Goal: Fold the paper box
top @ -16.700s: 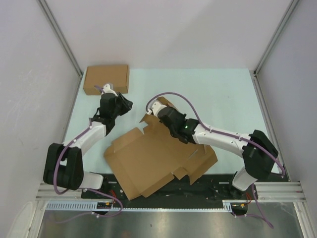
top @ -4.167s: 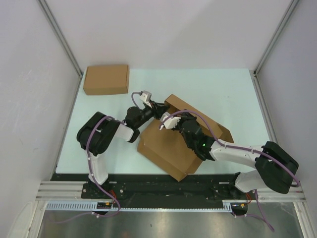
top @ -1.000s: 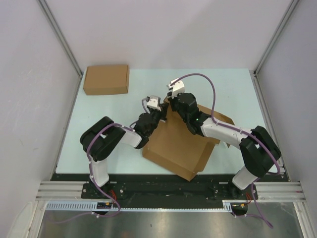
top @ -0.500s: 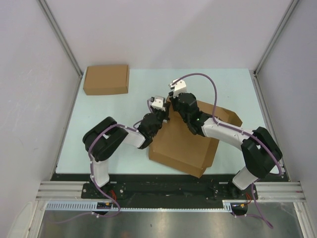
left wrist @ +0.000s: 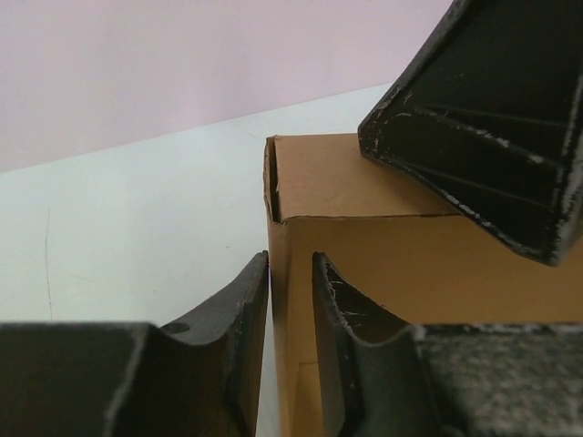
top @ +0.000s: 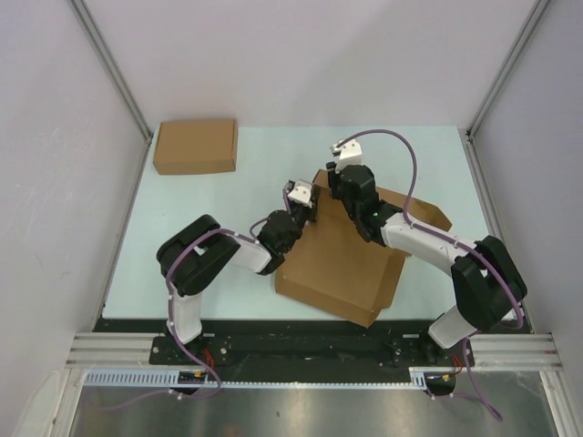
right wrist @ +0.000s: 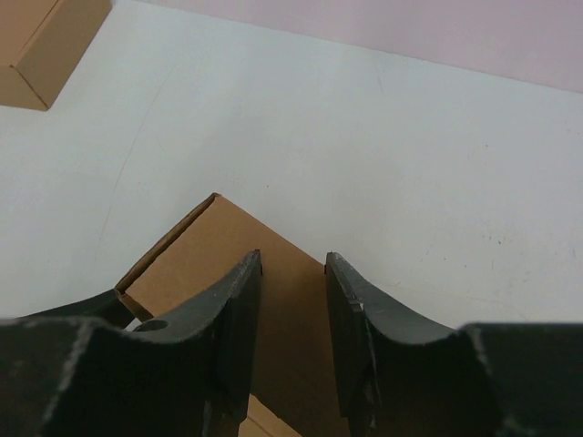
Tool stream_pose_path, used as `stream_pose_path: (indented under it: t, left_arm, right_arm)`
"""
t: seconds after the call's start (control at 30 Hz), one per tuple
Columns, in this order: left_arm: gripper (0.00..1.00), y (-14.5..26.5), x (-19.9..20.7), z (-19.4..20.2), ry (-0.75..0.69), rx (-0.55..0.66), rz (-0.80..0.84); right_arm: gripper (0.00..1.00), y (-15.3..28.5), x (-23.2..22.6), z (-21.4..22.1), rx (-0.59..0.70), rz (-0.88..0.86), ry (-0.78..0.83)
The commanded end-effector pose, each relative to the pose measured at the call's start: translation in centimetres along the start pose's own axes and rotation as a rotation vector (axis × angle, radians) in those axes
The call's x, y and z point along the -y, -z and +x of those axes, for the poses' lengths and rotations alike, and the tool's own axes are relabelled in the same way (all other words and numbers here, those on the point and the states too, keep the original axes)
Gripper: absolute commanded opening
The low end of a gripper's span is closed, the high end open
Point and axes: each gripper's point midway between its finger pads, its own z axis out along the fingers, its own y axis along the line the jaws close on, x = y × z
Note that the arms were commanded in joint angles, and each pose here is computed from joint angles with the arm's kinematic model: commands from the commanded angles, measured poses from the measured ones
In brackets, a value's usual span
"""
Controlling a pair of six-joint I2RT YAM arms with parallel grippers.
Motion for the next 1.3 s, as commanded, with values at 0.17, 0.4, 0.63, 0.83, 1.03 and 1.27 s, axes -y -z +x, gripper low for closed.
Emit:
stream_pose_path:
  t: [0.17, 0.4, 0.63, 0.83, 1.03, 1.27]
  left_arm:
    - [0.40, 0.3, 0.3, -3.5, 0.044, 0.123, 0.004]
    - [0.47, 0.4, 0.0, -3.1, 0.134, 0.035, -0.038]
    - [0.41, -0.8, 1.1, -0.7, 0.200, -0.093, -0.046]
    - [0.37, -1.5, 1.1, 0.5, 0.279, -0.148, -0.094]
    - [0.34, -0.5, 1.5, 3.8, 0.411, -0.293, -0.151]
    - [0.19, -0.6, 1.8, 5.6, 0.436, -0.325, -0.159]
  right_arm:
    - [0.38, 0.4, 0.9, 3.3, -0.088, 0.008, -0.003]
    - [0.38, 0.6, 0.8, 3.5, -0.092, 0.004, -0.002]
    - [0.38, 0.8, 0.3, 3.2, -0.081, -0.010, -0.009]
    - [0.38, 0.8, 0.0, 3.0, -0.075, -0.019, -0.014]
    - [0.38, 1.0, 0.2, 2.7, -0.067, -0.018, -0.016]
    - [0.38, 1.3, 0.0, 2.8, -0.067, -0.026, -0.018]
